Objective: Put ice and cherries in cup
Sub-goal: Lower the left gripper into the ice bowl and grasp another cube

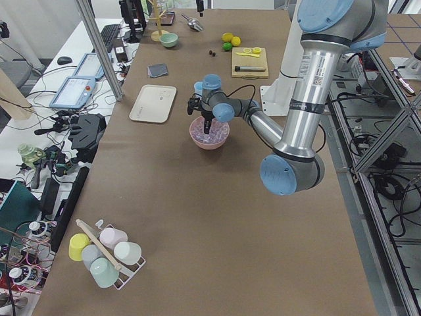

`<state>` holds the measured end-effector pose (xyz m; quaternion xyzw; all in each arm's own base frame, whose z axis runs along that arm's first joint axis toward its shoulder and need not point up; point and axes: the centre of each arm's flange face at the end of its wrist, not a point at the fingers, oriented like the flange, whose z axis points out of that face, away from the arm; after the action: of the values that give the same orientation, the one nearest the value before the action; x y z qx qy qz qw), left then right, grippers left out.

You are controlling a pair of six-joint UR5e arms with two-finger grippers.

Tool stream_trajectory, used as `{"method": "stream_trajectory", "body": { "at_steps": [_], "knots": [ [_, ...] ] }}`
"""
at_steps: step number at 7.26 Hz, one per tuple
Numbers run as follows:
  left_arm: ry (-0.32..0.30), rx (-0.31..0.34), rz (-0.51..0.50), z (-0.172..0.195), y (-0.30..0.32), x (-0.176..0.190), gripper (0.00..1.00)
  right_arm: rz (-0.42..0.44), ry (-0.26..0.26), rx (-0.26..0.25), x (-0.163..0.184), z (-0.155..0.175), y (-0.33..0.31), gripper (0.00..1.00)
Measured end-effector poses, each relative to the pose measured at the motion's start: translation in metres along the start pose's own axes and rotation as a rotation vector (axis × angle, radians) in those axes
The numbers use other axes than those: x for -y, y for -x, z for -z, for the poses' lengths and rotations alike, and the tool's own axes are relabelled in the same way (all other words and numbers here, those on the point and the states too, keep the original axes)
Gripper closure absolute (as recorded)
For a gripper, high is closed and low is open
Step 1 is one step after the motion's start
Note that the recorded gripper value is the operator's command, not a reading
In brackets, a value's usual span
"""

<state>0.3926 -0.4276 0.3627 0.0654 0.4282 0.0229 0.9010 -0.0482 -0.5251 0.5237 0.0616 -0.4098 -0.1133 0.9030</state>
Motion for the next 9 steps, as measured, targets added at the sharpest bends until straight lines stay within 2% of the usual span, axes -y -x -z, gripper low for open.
{"method": "stream_trajectory", "body": {
  "at_steps": [2, 3, 6, 7, 8, 9],
  "knots": [
    [-0.003, 0.006, -0.008, -0.004, -0.004, -0.003, 0.47, 0.0, 0.0, 0.001, -0.002, 0.0, 0.0, 0.0],
    [-0.011, 0.013, -0.014, -0.007, -0.006, -0.005, 0.57, -0.002, 0.002, 0.001, -0.004, -0.001, -0.001, 0.0],
    [-0.017, 0.021, -0.021, -0.01, -0.007, -0.009, 0.96, -0.003, 0.004, 0.001, -0.006, -0.001, -0.002, 0.0],
    [-0.018, 0.02, -0.023, -0.008, -0.007, -0.009, 1.0, -0.004, 0.004, 0.002, -0.006, -0.001, -0.002, 0.0],
    [-0.028, 0.009, -0.029, 0.001, -0.009, -0.009, 1.0, -0.003, 0.003, 0.002, -0.006, -0.001, -0.001, 0.0],
    [-0.047, -0.019, -0.037, 0.023, -0.011, -0.003, 1.0, -0.001, 0.002, 0.002, -0.006, 0.0, 0.0, 0.0]
  ]
}}
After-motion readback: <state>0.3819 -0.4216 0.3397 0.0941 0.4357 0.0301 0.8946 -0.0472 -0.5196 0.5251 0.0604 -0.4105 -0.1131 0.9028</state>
